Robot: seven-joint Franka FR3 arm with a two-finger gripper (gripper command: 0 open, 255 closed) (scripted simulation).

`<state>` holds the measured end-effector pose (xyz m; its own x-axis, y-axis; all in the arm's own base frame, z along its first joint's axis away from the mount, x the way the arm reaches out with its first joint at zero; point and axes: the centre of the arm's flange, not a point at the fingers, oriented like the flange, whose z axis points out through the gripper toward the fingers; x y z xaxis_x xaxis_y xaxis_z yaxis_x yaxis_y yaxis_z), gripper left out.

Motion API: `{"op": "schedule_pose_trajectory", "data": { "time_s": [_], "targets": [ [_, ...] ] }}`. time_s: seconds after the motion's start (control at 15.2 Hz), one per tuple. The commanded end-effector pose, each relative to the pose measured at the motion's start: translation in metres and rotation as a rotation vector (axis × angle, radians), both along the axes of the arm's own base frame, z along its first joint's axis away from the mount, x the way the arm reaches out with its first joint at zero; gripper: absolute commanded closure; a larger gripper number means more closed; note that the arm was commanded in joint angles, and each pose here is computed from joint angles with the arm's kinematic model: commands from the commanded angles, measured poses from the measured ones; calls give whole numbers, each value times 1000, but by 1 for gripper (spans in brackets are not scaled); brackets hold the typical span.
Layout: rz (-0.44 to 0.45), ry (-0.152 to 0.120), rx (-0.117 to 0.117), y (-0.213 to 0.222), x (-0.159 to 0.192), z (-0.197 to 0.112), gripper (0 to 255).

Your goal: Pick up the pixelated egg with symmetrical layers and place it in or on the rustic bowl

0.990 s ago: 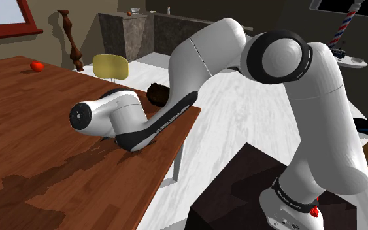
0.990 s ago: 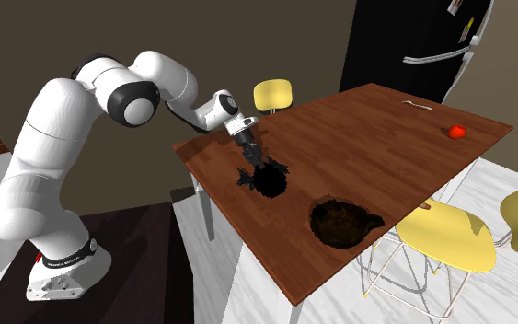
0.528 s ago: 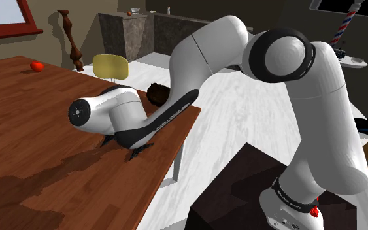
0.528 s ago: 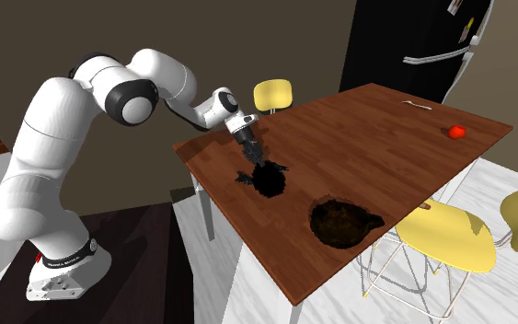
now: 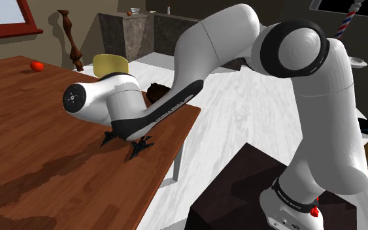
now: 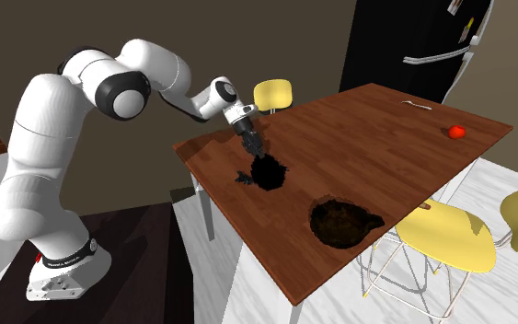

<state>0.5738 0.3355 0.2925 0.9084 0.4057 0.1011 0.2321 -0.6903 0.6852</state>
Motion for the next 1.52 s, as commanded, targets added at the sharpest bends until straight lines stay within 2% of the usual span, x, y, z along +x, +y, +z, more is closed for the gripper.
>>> {"op": "schedule_pose_trajectory", "data": {
  "time_s": [0.0,1.39,1.45],
  "targets": [
    [0,0,0,0,0,11,255],
    [0,0,0,0,0,118,255],
    [0,0,0,-11,7,120,255]
  ]
}}
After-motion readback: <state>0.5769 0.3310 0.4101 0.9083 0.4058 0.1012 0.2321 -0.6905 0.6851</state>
